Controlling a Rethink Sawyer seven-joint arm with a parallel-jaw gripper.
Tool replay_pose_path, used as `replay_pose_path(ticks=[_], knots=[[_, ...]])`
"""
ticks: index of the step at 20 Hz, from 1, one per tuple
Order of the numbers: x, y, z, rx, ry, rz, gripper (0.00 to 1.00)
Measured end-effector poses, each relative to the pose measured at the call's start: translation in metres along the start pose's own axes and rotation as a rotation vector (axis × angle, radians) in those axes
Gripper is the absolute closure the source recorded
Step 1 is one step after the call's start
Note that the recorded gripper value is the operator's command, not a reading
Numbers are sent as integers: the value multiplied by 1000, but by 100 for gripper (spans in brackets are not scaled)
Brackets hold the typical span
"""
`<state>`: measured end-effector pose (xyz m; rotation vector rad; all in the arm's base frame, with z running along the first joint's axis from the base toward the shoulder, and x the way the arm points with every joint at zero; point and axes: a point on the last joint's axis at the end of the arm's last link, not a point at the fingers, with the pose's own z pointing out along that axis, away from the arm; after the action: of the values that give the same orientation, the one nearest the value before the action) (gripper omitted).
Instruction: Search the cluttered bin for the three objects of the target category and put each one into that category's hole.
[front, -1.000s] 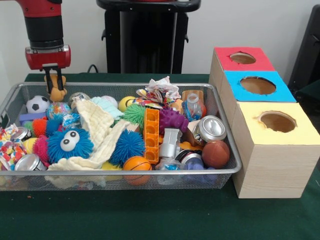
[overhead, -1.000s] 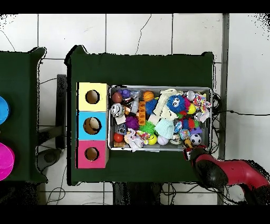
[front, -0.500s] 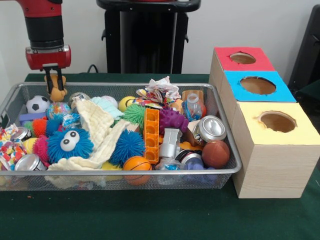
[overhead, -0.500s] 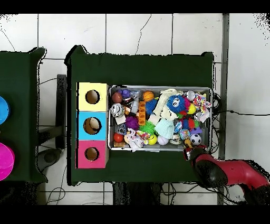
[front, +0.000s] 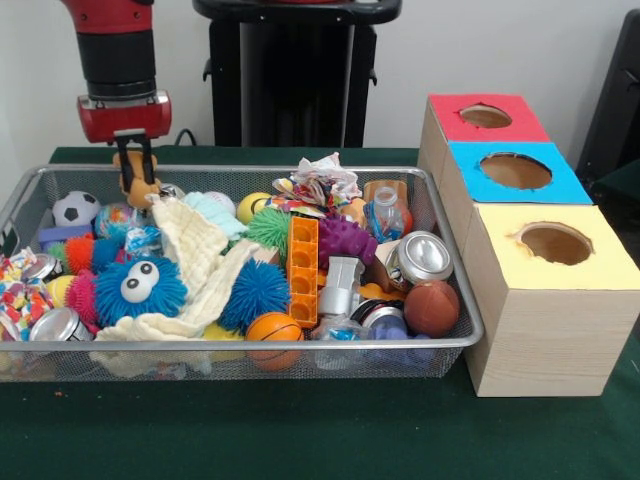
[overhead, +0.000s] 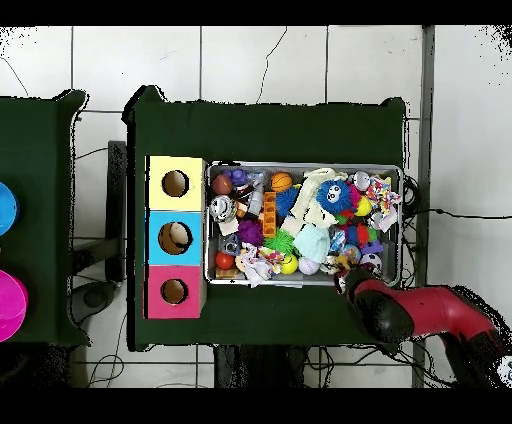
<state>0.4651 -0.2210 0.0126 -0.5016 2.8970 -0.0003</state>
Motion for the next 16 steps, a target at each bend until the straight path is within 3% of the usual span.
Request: replay_pose_path(ticks=[8, 16], knots=[[-43, 22, -17, -12, 37, -2, 100], [-91, 43, -51, 10, 82, -14, 100]])
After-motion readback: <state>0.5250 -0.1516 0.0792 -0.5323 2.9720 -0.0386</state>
